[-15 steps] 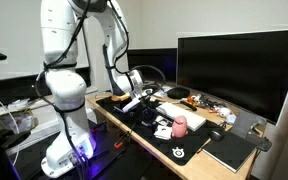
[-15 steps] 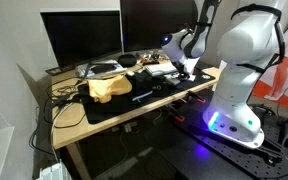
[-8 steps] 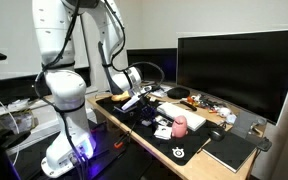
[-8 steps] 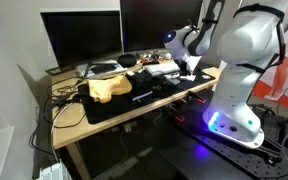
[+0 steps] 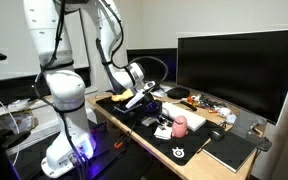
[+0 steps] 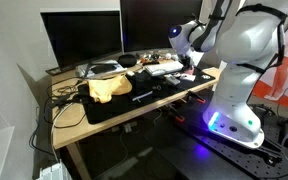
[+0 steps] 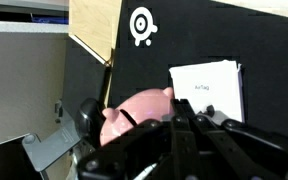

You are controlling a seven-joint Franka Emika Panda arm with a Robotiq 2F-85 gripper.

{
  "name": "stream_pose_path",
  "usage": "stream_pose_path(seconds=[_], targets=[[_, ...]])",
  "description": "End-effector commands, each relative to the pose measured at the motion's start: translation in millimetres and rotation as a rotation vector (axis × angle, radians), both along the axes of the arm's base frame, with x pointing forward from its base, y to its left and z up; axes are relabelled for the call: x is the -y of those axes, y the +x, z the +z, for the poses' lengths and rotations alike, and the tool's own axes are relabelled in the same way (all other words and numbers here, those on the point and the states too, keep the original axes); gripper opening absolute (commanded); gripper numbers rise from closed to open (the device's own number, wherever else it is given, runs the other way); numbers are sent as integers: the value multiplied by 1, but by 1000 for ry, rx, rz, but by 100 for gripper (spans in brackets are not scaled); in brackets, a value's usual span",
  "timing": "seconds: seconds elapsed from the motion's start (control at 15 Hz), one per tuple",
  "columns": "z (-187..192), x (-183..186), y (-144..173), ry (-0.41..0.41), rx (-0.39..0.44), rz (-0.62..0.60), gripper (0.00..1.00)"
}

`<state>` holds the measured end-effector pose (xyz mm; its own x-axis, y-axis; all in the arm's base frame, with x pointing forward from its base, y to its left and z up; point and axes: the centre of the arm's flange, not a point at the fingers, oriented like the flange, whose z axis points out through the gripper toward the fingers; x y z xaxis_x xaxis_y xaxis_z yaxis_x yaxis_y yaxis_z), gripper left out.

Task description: Pick the coin and put it in the pig saving box

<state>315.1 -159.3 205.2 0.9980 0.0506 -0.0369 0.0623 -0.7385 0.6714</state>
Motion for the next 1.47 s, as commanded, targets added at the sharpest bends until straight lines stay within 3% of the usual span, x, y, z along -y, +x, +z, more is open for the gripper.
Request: stream_pose_path(seconds=[0.0,1.4], targets=[[25,10,-26,11,4,77,0],[34,74,-104,0,-83,462,0]])
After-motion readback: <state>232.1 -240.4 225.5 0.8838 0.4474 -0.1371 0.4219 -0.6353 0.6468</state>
